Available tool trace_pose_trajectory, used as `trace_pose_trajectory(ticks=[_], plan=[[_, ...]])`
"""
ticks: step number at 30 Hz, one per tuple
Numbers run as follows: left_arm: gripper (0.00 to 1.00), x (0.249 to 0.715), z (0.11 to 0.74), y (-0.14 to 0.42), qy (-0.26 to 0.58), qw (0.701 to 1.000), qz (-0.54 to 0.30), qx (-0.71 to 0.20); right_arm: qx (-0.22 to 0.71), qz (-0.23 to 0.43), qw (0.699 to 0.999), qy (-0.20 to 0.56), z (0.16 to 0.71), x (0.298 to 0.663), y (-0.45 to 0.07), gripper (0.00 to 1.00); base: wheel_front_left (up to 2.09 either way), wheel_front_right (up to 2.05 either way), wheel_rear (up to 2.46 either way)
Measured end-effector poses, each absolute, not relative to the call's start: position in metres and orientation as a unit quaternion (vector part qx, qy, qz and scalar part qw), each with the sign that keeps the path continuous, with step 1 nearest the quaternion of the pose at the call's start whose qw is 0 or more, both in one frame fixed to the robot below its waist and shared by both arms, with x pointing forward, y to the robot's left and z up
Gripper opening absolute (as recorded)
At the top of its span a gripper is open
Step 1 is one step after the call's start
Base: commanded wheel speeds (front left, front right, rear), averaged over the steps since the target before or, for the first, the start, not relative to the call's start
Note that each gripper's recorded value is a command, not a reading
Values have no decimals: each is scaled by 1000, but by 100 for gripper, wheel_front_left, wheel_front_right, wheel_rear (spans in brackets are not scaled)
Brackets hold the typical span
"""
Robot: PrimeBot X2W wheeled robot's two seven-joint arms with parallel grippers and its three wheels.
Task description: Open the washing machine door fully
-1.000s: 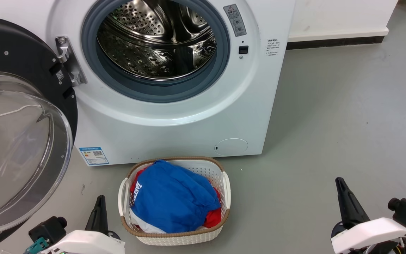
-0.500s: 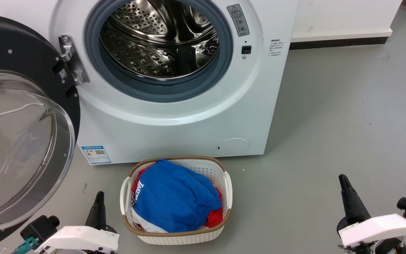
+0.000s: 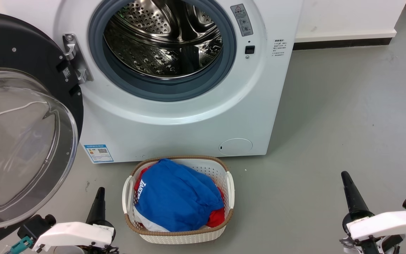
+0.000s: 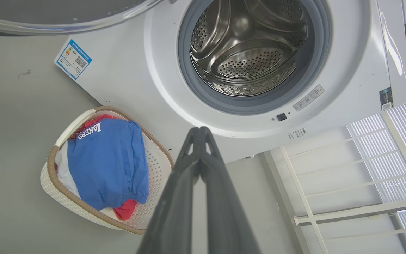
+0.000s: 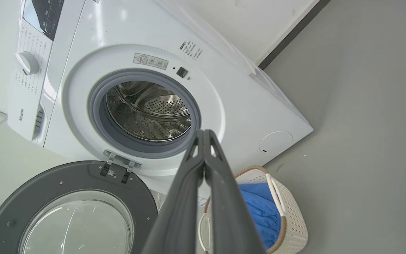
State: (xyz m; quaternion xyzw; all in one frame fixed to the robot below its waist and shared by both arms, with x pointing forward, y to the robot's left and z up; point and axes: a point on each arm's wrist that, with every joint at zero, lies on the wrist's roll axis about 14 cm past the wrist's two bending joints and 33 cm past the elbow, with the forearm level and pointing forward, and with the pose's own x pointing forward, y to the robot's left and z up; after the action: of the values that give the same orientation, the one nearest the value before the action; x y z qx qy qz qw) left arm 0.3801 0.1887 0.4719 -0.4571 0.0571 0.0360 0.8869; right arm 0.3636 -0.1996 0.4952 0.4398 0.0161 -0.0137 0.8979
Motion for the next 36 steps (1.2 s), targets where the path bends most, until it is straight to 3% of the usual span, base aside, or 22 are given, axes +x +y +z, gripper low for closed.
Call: trace_pose_trajectory(ticks=[36], plan=[[0,386,488,193,33,789,23,-614,605,-14,796,10,499,377,-201,0,0,0,0]])
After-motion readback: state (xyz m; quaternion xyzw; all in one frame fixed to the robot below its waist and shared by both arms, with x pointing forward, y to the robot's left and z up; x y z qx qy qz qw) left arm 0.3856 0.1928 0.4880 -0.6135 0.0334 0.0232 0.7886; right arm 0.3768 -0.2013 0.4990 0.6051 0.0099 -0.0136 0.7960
